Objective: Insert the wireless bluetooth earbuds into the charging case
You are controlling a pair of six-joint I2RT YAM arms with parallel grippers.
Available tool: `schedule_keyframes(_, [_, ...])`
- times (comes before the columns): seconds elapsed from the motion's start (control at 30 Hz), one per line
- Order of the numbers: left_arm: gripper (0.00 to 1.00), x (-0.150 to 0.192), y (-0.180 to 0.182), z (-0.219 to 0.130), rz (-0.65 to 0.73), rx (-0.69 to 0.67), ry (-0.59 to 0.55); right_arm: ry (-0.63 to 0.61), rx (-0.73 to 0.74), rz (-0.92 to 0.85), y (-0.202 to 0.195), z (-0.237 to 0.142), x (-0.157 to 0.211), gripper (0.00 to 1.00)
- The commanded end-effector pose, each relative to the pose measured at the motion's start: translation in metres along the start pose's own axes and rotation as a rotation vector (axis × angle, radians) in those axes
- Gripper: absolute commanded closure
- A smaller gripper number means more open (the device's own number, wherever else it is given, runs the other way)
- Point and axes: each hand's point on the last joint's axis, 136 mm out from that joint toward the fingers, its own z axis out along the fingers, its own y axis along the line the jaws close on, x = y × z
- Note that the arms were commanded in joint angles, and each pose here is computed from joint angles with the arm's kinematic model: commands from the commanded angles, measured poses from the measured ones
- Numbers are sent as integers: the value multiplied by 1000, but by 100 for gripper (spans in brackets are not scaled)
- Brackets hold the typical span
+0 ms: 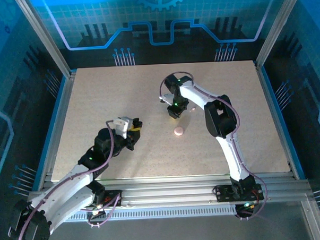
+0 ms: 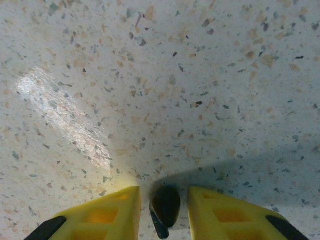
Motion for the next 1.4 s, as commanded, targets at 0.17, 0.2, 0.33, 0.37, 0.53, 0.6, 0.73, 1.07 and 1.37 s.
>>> schedule_keyframes(0.17, [87, -18, 1, -2, 7, -14, -35, 27, 4, -32, -1, 14, 0, 75])
schedule_keyframes(0.2, [86, -18, 1, -1, 8, -13, -35, 26, 4, -32, -1, 15, -1, 75])
schedule_keyframes(0.33, [87, -19, 1, -1, 15, -14, -33, 25, 10, -33, -3, 20, -2, 76])
schedule_keyframes(0.37, [86, -19, 0, -1, 15, -12, -30, 24, 11, -32, -3, 21, -2, 77])
schedule_keyframes(0.53, [87, -20, -1, 0, 21, -7, -22, -2, 19, -21, -4, 15, -5, 81])
schedule_keyframes(0.6, [87, -21, -1, 1, 24, -4, -23, -26, 16, -8, -3, 9, -7, 81])
schedule_keyframes(0.73, [87, -18, -3, 4, 29, 6, -18, -75, 8, 38, -3, -4, -9, 81])
schedule_keyframes(1.07, [87, -17, -12, 20, 61, 78, -45, -291, -130, 188, 12, -64, -11, 82])
schedule_keyframes(1.37, [87, -18, -28, 58, 69, 187, -94, -493, -320, 350, 35, -122, 10, 83])
